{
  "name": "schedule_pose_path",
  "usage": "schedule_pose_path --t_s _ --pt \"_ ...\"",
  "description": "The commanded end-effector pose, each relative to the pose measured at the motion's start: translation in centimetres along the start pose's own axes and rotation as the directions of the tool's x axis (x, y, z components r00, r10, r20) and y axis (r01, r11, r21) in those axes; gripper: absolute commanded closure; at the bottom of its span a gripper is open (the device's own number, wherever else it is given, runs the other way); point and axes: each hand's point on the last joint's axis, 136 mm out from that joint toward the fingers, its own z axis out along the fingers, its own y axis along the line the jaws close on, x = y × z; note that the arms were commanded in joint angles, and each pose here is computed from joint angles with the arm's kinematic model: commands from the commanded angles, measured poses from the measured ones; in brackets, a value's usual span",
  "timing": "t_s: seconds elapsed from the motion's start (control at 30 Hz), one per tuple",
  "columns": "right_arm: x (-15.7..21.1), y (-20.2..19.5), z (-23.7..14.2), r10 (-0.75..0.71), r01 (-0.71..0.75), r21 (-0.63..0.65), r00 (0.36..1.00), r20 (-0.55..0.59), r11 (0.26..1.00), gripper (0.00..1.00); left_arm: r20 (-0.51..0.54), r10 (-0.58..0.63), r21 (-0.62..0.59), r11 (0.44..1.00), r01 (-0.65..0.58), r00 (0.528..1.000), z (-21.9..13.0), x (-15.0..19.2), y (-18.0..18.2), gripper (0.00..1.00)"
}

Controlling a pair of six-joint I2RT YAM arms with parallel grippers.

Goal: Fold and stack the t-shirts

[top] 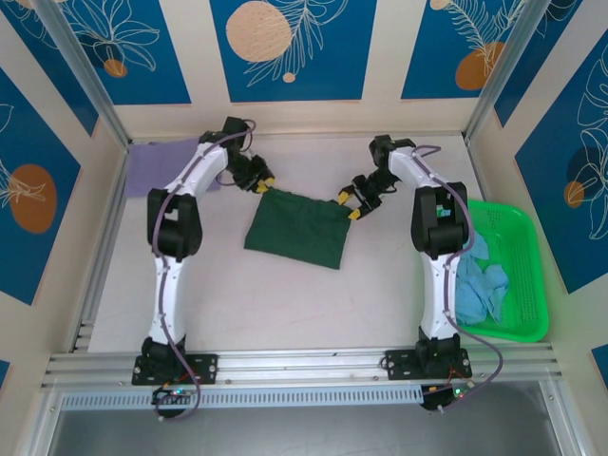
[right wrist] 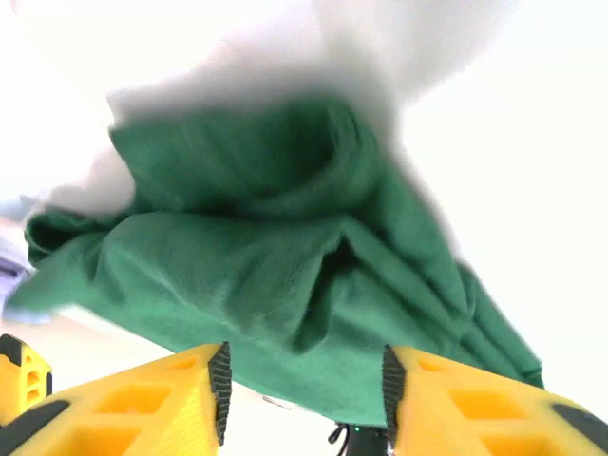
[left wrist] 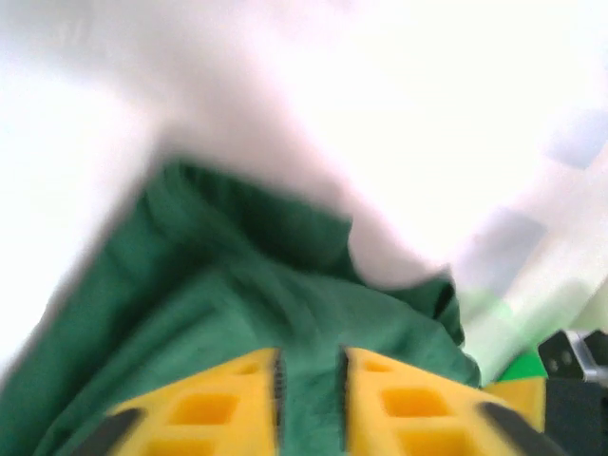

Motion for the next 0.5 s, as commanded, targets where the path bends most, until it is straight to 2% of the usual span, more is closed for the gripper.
schedule_pose_path --t_s 0.0,0.13,0.23,0.33,0.47 --pt "-0.2 0.3 -3.0 0.02 -0.021 0.007 0.998 0.051 1.0 0.46 0.056 -0.024 -0.017 1.0 0.025 0.998 -2.6 -2.2 -0.2 0.5" --pt "0.2 0.8 -6.1 -0.017 0.028 -0.077 0.99 0.137 0.997 0.44 0.133 -0.005 -0.056 0.998 0.012 0.991 -6.0 -2.3 0.3 0.39" --pt "2.4 0.7 -7.3 -0.124 0.139 -0.071 0.975 0.187 0.988 0.47 0.152 0.052 -0.038 0.998 -0.046 0.987 -7.8 -0.2 -0.6 0.38" --pt "6.2 0.8 -5.7 -0.244 0.26 -0.103 0.958 0.149 0.96 0.53 0.121 0.135 -0.036 0.991 -0.131 0.983 -7.8 3.4 -1.4 0.4" --pt "10.5 -0.3 -1.4 -0.34 0.345 -0.103 0.938 0.066 0.933 0.59 0.001 0.281 -0.041 0.959 -0.28 0.96 -4.8 9.3 -1.7 0.42"
